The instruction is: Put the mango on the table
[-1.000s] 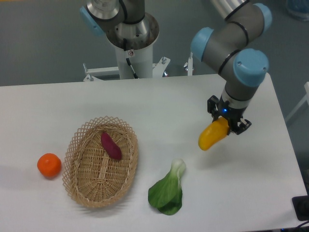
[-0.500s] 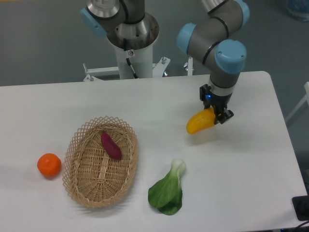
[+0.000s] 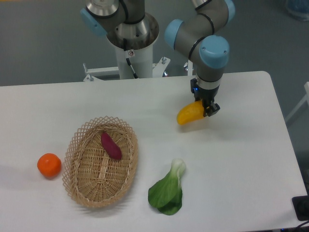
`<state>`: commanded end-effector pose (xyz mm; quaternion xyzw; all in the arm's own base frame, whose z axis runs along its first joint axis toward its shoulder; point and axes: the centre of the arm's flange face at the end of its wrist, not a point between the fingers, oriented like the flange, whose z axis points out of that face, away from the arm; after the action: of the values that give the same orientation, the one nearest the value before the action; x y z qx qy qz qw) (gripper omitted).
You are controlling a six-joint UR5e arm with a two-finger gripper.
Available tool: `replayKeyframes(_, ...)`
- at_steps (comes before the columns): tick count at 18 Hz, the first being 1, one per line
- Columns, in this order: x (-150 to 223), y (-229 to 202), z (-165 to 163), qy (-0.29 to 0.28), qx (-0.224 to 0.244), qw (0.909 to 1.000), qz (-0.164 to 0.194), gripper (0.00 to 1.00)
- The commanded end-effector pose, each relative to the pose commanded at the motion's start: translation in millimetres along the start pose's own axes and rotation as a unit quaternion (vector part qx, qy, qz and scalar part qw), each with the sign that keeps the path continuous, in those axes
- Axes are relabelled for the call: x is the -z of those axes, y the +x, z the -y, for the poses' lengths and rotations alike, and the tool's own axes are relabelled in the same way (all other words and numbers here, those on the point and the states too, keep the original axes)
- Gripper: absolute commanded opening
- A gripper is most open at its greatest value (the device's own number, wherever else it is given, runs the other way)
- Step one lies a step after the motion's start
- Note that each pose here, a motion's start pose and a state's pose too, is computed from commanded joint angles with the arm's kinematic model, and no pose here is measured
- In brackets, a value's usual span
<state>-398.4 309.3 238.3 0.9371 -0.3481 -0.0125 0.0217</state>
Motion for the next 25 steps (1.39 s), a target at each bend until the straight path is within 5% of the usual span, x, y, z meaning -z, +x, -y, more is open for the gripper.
replayKeyframes(4, 1.2, -1.1, -0.2, 0.0, 0.001, 1.0, 0.002, 0.76)
replayKeyframes(6, 3.5, -2.9, -0.9, 0.0, 0.006, 1.0, 0.004, 1.0)
replayKeyframes(14, 35.5, -31.7, -11.5, -0.007, 0.008, 0.9999, 0.014, 1.0)
replayKeyframes(20, 69.7, -63.3, -19.6, 0.002, 0.004, 0.9999, -0.013, 1.0)
replayKeyframes(25, 97.3, -98.8, -15.2, 0.0, 0.03, 0.9995, 0.008, 1.0)
